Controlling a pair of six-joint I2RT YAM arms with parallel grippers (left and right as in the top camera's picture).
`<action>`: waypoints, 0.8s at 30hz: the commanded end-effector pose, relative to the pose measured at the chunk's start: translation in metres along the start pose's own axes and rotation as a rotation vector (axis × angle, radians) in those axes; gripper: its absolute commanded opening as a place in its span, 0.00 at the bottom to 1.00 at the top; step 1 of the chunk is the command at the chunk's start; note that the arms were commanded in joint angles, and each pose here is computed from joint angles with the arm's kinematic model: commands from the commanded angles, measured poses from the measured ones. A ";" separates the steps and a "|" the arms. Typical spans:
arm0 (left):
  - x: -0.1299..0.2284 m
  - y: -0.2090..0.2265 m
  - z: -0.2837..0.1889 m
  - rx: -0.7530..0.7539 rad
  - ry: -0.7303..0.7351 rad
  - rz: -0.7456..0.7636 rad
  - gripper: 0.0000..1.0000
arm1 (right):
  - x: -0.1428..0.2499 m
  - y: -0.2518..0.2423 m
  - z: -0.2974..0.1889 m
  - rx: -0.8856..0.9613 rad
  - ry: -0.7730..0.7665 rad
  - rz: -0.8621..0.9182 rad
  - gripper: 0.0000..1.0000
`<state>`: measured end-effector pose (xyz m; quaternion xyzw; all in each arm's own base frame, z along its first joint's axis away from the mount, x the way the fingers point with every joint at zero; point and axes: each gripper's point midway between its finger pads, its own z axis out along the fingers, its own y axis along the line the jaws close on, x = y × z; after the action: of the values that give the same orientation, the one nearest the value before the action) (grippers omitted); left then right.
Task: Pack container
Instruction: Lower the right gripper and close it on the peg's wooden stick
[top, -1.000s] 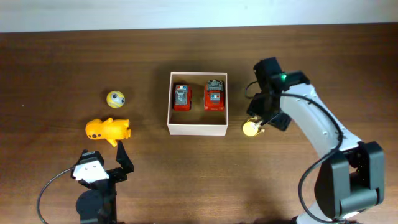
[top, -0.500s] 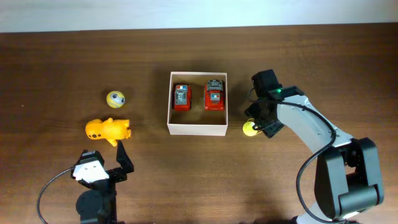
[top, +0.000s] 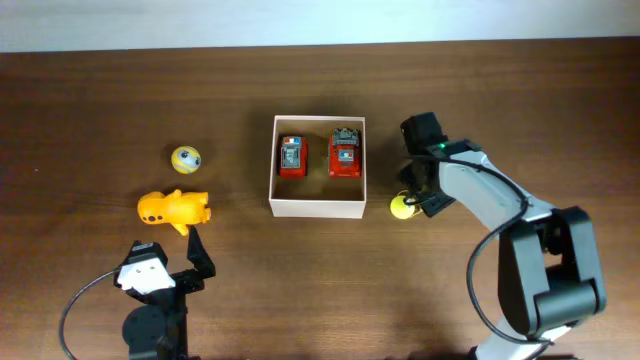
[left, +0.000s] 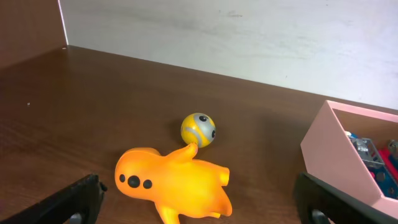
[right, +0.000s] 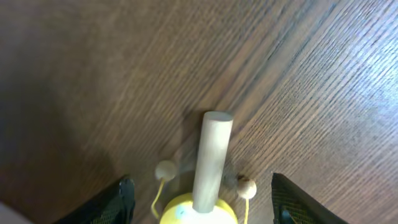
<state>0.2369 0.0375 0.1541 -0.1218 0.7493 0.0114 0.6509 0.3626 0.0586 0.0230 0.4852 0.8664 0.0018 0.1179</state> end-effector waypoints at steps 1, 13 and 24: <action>0.002 -0.002 0.000 0.014 0.000 -0.001 0.99 | 0.000 -0.007 0.012 0.040 -0.012 0.020 0.65; 0.002 -0.002 0.000 0.014 0.000 -0.002 0.99 | -0.015 -0.015 0.019 0.074 -0.060 0.045 0.64; 0.002 -0.002 0.000 0.014 0.000 -0.001 0.99 | -0.019 -0.013 0.021 0.063 -0.065 0.055 0.50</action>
<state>0.2369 0.0375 0.1542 -0.1218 0.7492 0.0114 0.6510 0.3683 0.0405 0.0127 0.5060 0.8522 -0.0218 0.1316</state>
